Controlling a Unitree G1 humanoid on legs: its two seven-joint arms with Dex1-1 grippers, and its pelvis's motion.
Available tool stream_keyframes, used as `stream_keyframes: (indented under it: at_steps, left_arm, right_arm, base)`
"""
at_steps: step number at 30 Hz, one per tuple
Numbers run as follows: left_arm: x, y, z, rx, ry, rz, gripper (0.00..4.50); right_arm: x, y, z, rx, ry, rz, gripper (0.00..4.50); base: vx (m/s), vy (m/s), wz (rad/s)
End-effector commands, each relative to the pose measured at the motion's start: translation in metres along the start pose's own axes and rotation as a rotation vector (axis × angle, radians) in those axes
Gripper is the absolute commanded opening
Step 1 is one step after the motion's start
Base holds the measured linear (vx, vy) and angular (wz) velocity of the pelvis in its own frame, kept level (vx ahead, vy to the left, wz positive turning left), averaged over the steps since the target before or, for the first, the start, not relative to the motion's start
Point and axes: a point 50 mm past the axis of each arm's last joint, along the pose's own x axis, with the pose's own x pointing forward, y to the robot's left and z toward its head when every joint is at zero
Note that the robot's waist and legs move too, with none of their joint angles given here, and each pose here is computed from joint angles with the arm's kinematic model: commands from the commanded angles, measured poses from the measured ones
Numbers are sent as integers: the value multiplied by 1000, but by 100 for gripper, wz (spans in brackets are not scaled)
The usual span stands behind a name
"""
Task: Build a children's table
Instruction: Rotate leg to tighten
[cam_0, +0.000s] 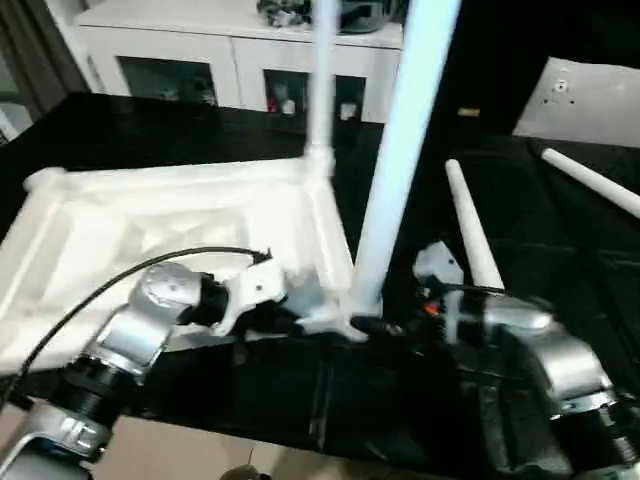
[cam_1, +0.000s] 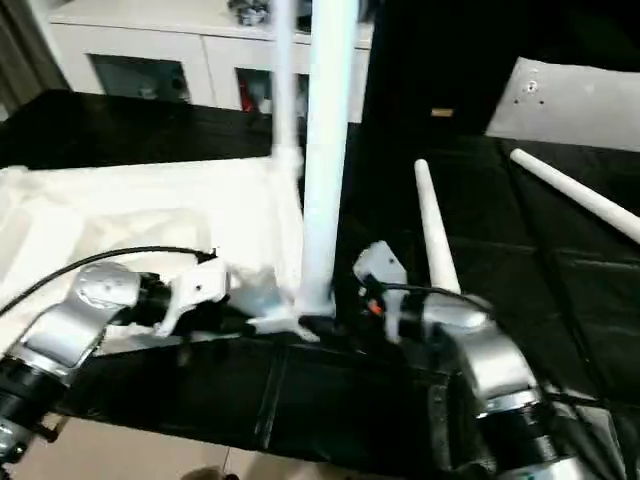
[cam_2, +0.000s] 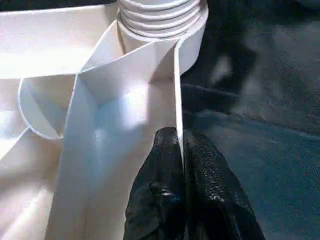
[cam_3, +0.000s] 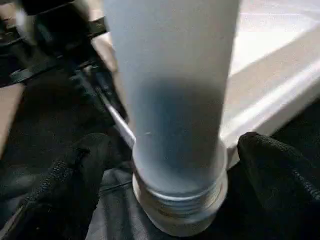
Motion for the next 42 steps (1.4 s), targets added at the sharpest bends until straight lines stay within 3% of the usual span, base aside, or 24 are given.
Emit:
stream_keyframes:
  at_steps: [1,13,32,39,42]
  left_arm:
    - [-2,-2,4,66,33,-106,0]
    - [-5,-2,5,126,65,-214,0]
    - [-4,-1,4,123,46,-188,0]
    - [4,8,6,7,-13,10,0]
    - [11,13,14,-96,-97,143,0]
  right_arm:
    - [-2,3,8,-27,30,115,444]
    - [0,7,6,-50,88,252,427]
    - [11,15,1,-34,63,255,259]
    - [27,18,0,31,-33,101,244]
    - [41,12,-3,78,-69,-89,243]
  base:
    - [0,0,0]
    - [0,0,0]
    - [0,0,0]
    - [0,0,0]
    - [0,0,0]
